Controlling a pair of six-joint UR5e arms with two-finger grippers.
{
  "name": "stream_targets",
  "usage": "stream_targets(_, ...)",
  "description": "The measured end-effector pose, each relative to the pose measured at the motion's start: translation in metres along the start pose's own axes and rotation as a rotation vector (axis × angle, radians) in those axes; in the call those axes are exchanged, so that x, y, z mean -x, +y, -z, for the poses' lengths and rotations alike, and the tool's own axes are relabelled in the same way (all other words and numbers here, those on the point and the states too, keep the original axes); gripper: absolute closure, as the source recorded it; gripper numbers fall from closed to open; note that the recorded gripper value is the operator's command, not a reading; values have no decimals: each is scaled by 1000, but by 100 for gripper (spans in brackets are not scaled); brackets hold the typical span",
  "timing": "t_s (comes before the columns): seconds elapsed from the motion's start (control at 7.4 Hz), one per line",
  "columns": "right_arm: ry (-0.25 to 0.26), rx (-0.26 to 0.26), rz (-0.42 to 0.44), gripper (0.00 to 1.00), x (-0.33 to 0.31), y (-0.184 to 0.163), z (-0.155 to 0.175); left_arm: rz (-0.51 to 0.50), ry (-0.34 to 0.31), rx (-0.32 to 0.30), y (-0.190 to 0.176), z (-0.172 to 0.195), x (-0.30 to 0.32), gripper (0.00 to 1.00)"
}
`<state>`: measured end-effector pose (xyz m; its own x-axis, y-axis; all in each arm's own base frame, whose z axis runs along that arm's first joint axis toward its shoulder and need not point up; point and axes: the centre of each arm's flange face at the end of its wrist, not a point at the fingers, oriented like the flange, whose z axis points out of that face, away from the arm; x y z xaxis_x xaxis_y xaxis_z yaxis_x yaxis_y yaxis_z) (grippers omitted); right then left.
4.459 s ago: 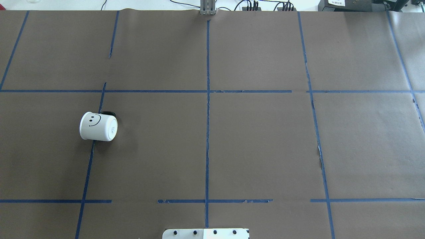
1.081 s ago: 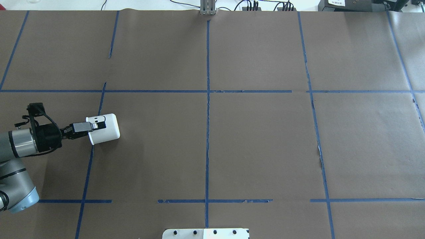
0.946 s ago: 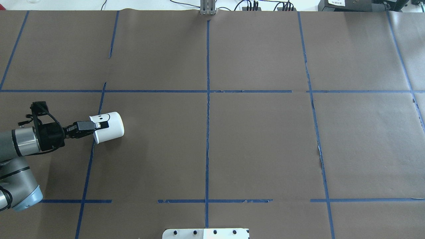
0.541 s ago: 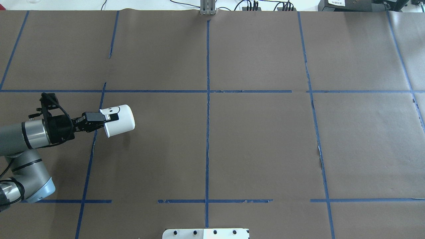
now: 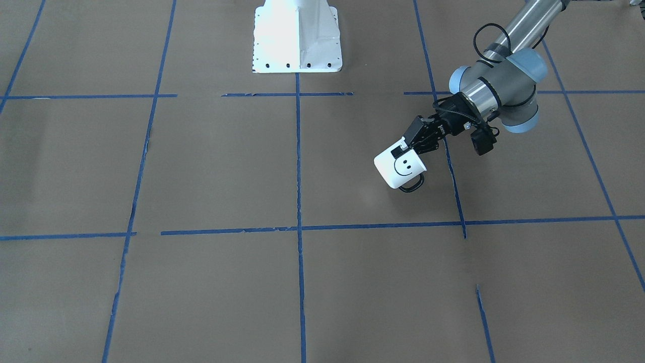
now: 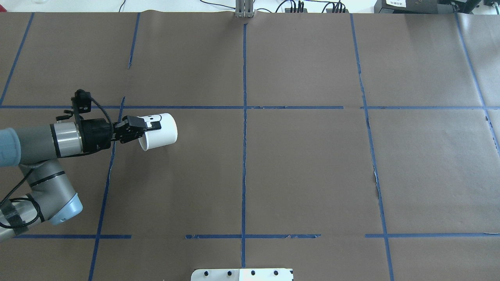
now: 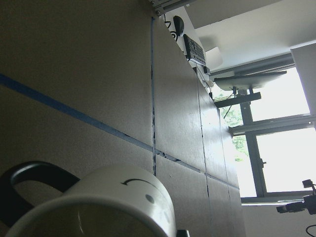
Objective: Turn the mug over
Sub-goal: 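Carry the mug toward the table centre with the left gripper, rotating it upright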
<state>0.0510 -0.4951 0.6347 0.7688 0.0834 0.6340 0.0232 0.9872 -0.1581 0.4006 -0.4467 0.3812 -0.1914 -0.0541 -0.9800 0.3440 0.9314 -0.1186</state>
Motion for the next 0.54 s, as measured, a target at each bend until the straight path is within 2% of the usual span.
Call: stream_targets(0.54,0,0,0,0,0,0,0,74,-374,-30,-15,-126,-132,100)
